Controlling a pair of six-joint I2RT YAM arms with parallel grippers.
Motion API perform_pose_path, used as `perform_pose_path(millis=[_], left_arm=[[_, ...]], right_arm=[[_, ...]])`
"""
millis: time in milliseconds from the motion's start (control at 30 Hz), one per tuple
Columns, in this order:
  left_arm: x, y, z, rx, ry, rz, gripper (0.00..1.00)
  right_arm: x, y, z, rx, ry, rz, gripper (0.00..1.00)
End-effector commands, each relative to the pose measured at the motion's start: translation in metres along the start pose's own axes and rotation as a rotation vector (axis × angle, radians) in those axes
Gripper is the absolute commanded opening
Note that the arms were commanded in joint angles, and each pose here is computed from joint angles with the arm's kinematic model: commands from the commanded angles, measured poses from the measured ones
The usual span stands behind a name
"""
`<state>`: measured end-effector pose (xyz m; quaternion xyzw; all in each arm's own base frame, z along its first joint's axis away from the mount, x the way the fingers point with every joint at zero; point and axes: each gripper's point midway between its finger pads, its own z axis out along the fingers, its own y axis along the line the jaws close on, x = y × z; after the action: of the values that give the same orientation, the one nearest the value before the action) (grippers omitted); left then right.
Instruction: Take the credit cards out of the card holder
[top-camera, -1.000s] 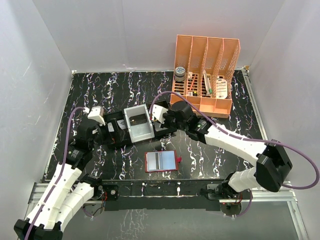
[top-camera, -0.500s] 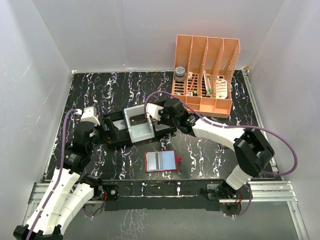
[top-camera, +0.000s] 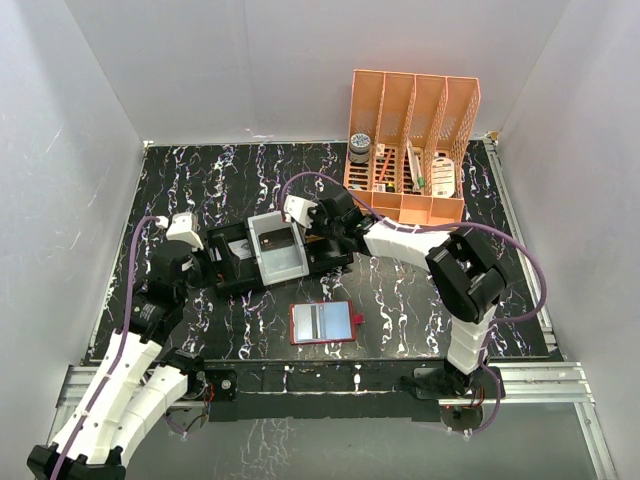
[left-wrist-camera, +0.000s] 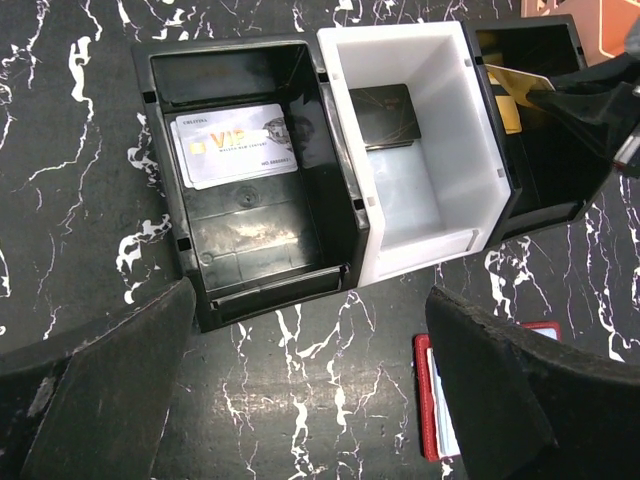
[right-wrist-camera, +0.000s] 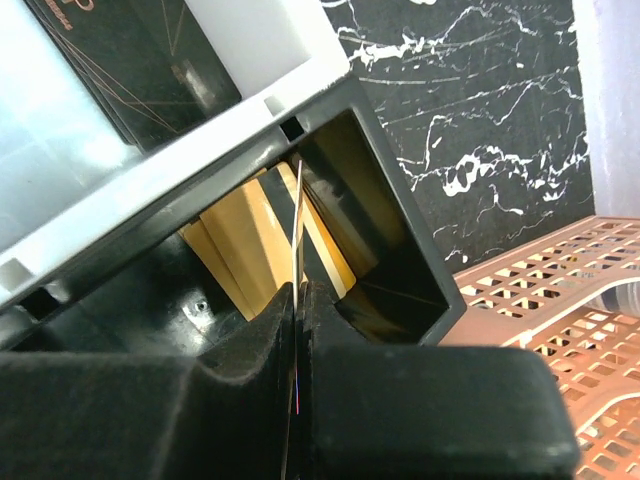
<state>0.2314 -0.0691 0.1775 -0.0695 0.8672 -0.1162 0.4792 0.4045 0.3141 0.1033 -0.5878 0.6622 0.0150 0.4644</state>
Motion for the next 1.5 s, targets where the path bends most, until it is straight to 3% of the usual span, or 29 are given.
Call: perform_pose_path(millis=[0,467,833,1167,1467], left_arm=[[0.0,-0.008,0.002,0.044,0.013,0.022,0.99],[0.005,-0.009,0.007,0.047,0.041,0.03,0.99],[0.005,-0.01,0.007,0.053,0.041,0.031,0.99],[0.005,-0.011,0.007,0.063,0.042,0.032,0.99],[0.005,-0.025,0.004,0.144,0.038,0.039,0.99]], right_arm=[[-0.032,-0.039,0.004,0.092,-0.114,-0.016,0.0],[-0.005,-0.015,0.031,0.006,-0.03,-0.105,0.0],[0.013,0.003,0.027,-0.045,0.006,-0.126,0.23],[0.011,0.01,0.016,-0.07,-0.009,-0.1,0.31],[-0.038,-0.013,-0.015,-0.055,-0.187,0.331,0.43]])
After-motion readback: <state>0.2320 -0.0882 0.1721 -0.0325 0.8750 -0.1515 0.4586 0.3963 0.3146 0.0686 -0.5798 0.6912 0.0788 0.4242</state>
